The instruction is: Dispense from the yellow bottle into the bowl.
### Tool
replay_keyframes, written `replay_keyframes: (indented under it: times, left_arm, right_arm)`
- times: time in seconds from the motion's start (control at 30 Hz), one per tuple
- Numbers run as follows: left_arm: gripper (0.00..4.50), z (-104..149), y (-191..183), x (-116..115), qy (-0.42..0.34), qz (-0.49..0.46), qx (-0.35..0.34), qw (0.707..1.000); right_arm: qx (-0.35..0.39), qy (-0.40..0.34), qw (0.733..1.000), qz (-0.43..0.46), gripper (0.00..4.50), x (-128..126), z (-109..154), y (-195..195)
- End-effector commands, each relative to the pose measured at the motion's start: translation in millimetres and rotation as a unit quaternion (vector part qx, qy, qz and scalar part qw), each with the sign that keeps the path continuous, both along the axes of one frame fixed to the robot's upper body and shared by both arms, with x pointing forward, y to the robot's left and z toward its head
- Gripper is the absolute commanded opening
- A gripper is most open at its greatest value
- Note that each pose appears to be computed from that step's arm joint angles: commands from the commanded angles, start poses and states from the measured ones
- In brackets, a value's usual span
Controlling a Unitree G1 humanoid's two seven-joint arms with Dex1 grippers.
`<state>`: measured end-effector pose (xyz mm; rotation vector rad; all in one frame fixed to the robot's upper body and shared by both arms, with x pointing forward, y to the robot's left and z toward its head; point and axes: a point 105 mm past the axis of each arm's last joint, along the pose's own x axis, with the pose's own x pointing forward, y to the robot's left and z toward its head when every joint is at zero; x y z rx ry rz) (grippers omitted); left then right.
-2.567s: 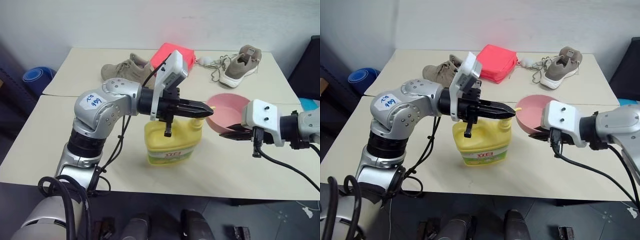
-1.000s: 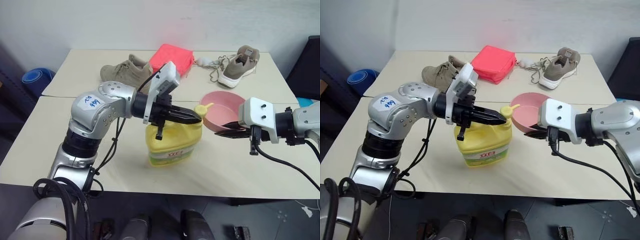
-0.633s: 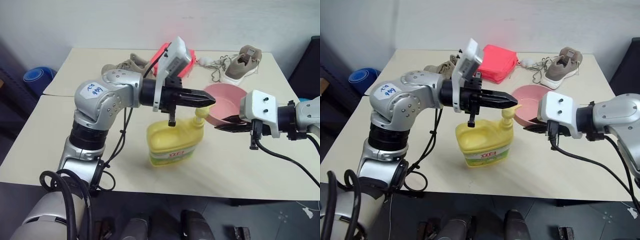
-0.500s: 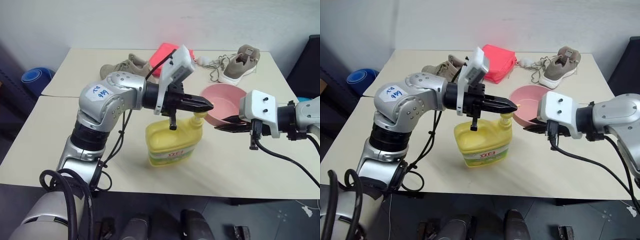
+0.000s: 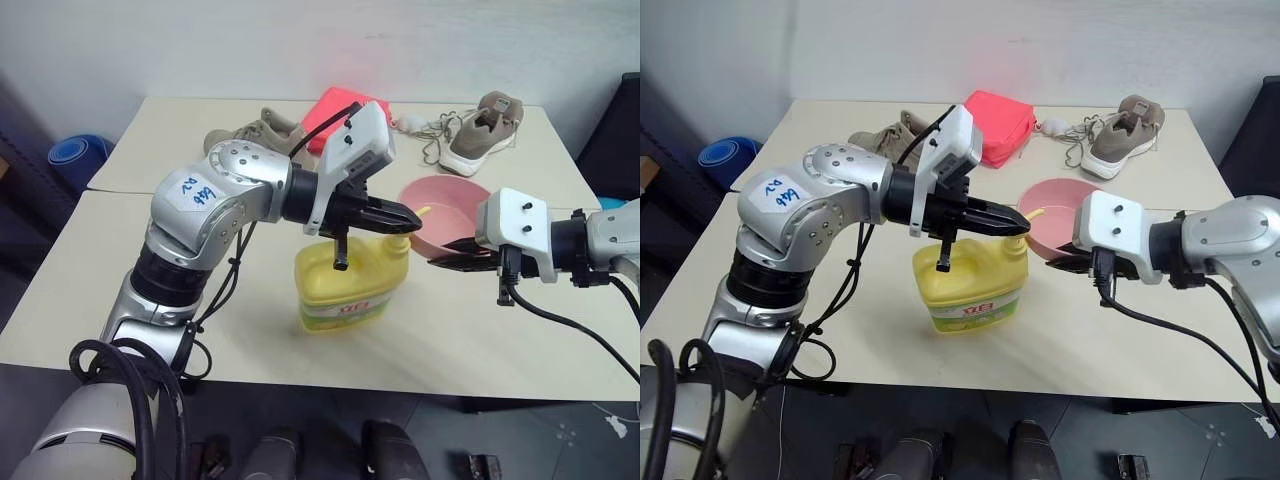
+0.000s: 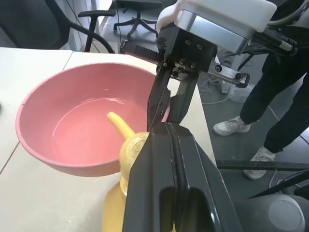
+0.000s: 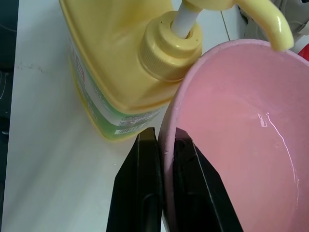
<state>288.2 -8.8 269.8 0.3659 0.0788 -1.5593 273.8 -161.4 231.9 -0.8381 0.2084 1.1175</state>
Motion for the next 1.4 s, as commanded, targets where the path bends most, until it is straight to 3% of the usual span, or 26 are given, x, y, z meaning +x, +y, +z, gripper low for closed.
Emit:
replay_keyframes:
  times: [0.03,0.23,1.07,1.13,1.4]
  left_arm:
    - [0.02,-37,5,12,0.056,0.03,0.05,0.997]
    - [0.02,-44,11,20,0.085,0.072,0.071,0.991]
    - [0.02,-76,10,12,0.177,0.086,0.105,0.975]
    - [0.02,-70,8,11,0.176,0.079,0.092,0.977]
    - [0.02,2,10,1,0.128,0.013,-0.062,0.99]
  right_arm:
    - [0.007,-0.036,0.999,0.011,0.0,-4,14,3]
    - [0.008,-0.035,0.999,0.011,0.0,-5,12,2]
    - [0.018,-0.042,0.999,0.017,0.0,-7,11,5]
    - [0.018,-0.042,0.999,0.017,0.0,-7,11,6]
    - [0.018,-0.039,0.999,-0.012,0.0,-4,4,-15]
